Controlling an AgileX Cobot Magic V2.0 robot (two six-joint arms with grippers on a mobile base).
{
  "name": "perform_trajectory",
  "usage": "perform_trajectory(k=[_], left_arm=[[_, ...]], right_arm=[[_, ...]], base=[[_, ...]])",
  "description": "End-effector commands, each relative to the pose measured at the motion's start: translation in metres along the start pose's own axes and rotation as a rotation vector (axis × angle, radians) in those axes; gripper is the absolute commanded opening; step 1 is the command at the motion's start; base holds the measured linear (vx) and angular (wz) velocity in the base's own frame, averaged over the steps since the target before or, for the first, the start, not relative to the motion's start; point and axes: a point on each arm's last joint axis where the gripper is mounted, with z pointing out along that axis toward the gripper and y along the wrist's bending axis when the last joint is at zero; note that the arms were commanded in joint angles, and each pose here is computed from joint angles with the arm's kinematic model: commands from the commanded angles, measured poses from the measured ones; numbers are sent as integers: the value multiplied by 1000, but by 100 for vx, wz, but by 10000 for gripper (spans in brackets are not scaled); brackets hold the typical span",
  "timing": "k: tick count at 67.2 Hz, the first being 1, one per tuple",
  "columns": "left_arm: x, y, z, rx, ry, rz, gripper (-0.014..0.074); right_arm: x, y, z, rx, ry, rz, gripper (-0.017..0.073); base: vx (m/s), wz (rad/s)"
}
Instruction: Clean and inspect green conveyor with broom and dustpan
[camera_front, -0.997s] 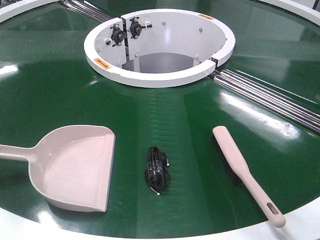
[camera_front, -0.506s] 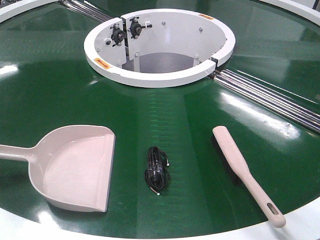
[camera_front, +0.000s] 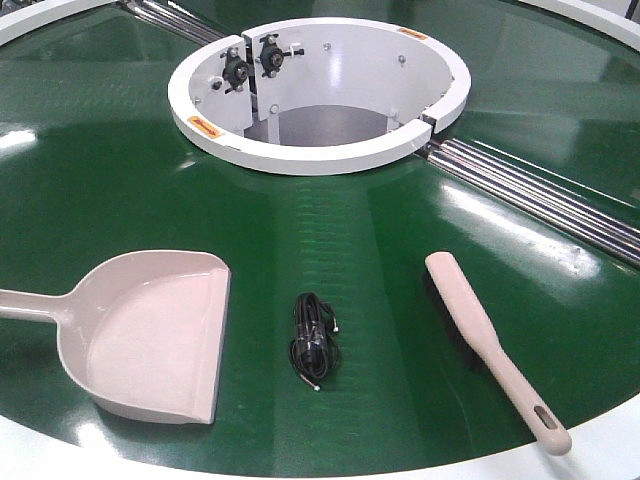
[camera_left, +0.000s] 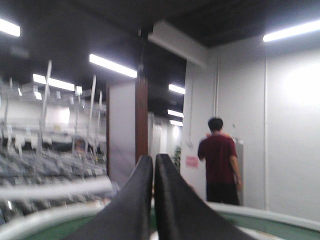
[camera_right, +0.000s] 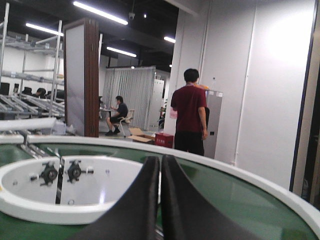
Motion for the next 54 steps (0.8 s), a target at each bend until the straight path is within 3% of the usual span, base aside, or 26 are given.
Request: perform_trajectory(k=[1,13,18,25,33,38,45,54], left_arm=[[-48,-3,17,3,-58,43,-6],[-107,-3,62,-29,-9,48,-6],[-116,-1,85,-51,67,50,-6],[-112,0,117,-60,199,47,-1],[-98,-6,144,8,319,68,11],[-81,-12,157,59,422,73,34],[-57,-19,168,129,568,92,101],[-34,-25,175,220,705,135,271]], right_arm=[[-43,-6,7,11,-53,22,-3],[-91,-12,41,-3,56,53,-3],[-105,-13,61,-15,122,73,-3],[-119,-14,93,-34,199,104,3],[-121,-14,125,-42,257,85,36],[-112,-13,145,-51,314,68,87],[-96,-9,162,-77,400,84,209],[-78,-2,171,-135,526,106,449]], base=[[0,0],[0,0],[0,0],[0,0],[0,0],[0,0],[0,0],[0,0]])
